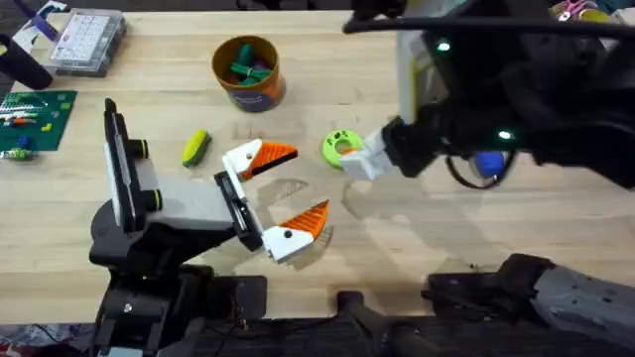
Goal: Pick up the gripper from the table and insert it into the empty holder that is missing its gripper. Then pick up a screw, insert it into the mounting hole, and use the screwdriver to tighten it. Finally, clean up the table by picking up the vegetable and placing it into the bucket.
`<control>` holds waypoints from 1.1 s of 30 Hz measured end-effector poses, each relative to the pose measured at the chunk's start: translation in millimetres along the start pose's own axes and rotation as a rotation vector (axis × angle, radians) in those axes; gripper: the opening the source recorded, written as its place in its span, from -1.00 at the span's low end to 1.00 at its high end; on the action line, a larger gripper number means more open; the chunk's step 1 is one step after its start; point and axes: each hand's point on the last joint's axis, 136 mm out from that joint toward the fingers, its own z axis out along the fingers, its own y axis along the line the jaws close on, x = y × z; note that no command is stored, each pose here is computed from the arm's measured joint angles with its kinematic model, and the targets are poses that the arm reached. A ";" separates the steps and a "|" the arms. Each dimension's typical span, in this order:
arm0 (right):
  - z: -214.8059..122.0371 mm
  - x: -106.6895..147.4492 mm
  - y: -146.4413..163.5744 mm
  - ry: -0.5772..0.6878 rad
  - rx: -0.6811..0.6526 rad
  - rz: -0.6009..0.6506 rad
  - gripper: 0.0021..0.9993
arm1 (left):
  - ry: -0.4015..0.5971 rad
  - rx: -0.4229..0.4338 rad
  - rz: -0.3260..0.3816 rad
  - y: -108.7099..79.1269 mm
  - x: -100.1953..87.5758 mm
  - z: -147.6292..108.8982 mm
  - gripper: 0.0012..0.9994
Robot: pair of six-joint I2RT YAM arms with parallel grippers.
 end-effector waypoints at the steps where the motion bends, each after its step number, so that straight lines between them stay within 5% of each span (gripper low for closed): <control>1: 4.3 -2.6 0.3 -0.001 0.000 0.002 0.99 | 0.000 0.000 0.000 -0.1 0.0 0.0 0.97; 17: 93.0 -12.9 -1.9 0.078 0.009 0.008 0.99 | 0.000 0.000 0.000 -0.1 0.0 0.0 0.97; 33: 141.9 -3.8 -13.9 0.135 0.026 0.025 0.99 | 0.000 0.000 0.000 0.0 0.0 0.0 0.97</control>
